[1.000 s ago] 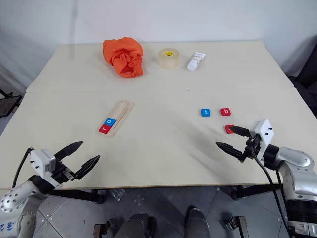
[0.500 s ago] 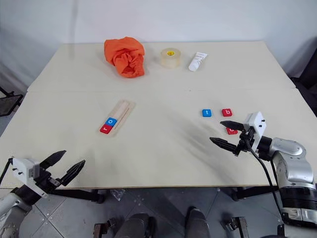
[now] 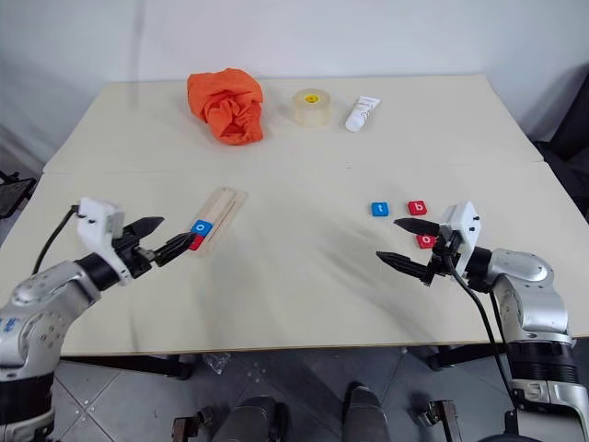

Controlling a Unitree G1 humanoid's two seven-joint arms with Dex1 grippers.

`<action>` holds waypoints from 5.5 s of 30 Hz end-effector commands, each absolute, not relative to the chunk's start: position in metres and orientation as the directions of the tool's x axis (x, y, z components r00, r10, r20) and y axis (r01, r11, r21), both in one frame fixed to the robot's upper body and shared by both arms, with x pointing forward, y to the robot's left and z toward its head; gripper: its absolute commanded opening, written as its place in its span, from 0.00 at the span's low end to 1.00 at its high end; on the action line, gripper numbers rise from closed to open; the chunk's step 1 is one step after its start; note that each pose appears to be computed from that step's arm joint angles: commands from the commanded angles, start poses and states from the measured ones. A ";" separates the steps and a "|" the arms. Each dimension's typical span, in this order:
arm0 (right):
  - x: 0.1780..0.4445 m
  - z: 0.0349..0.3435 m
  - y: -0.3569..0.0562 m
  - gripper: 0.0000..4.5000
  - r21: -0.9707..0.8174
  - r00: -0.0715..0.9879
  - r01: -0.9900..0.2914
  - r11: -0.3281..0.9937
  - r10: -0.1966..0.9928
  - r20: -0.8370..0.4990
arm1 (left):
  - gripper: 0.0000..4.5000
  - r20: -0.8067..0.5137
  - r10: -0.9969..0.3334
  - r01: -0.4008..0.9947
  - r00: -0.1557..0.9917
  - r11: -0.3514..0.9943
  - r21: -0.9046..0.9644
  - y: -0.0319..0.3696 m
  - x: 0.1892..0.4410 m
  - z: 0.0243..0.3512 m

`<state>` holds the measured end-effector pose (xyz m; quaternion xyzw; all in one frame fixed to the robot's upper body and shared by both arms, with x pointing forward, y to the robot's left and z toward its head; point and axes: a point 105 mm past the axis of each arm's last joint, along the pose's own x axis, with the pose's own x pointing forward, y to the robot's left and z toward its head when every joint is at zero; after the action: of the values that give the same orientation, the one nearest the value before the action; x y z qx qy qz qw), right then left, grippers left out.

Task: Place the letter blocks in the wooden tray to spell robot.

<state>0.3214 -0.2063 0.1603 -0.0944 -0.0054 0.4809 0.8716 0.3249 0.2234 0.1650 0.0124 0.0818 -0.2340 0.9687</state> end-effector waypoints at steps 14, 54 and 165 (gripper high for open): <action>0.316 0.171 -0.204 0.98 -0.213 0.511 -0.845 0.491 0.858 -0.051 | 1.00 -0.401 -0.299 0.319 0.866 0.947 -0.017 0.221 0.363 0.139; 0.305 0.169 -0.232 1.00 -0.269 0.483 -0.860 0.434 0.862 -0.153 | 0.76 -0.481 -0.740 0.882 0.470 0.408 0.235 0.121 0.329 0.158; 0.439 0.139 -0.236 0.32 -0.020 0.955 -0.241 0.970 0.234 -0.181 | 1.00 0.050 -0.977 0.906 0.208 0.211 0.366 0.150 0.282 0.132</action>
<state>0.4387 -0.2387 0.1350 -0.0239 0.1018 0.1209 0.9871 0.2829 0.1499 0.1259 0.1238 -0.1209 -0.6137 0.7704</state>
